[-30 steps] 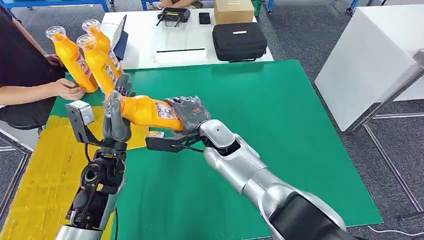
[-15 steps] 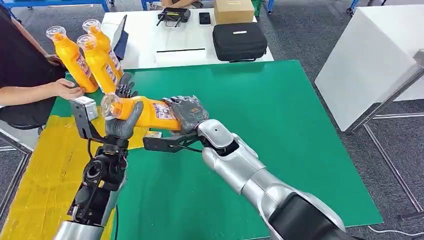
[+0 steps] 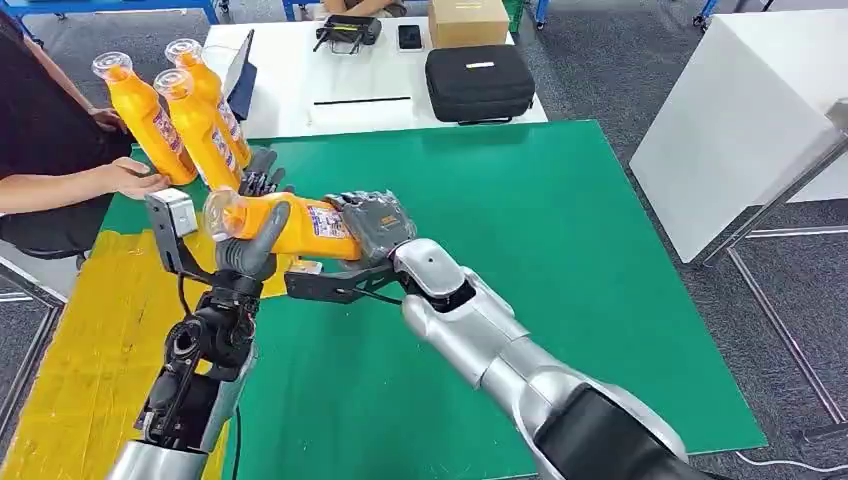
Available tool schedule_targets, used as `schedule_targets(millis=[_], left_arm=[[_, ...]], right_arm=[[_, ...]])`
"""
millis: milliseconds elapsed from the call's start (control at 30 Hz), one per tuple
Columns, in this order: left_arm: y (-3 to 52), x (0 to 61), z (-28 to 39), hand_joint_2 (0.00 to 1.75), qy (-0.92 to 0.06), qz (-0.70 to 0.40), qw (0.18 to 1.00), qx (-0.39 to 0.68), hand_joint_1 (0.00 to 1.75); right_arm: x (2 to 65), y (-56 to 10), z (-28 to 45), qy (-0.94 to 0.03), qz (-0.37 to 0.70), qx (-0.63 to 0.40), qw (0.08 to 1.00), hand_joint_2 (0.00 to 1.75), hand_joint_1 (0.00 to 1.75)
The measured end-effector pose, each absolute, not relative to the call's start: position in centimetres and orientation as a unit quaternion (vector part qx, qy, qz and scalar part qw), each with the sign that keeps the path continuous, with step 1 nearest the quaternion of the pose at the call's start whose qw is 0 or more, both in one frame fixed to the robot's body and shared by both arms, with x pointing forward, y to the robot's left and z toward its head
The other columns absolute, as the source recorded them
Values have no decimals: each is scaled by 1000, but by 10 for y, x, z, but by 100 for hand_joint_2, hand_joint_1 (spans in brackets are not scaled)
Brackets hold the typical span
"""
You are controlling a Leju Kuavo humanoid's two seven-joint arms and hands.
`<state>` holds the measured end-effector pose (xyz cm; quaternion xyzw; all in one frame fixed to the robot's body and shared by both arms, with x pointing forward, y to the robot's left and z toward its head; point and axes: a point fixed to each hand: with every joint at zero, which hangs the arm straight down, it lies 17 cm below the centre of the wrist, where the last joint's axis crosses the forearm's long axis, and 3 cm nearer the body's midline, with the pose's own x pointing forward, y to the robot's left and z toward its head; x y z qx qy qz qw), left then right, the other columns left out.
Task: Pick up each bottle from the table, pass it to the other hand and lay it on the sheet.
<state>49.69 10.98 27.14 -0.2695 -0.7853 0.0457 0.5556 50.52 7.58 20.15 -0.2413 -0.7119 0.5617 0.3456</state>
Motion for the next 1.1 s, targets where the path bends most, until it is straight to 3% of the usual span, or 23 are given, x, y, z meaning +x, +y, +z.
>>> schedule_targets(millis=[500,1100], left_arm=[[87,492,282,175,-757,62,553,-341,0],[70,491,271,175,-774,38,568,-278,0]], right_arm=[[515,73,207,-712,541,-240,377,175,175],[516,71,195,-706,547,-230,387,175,175]])
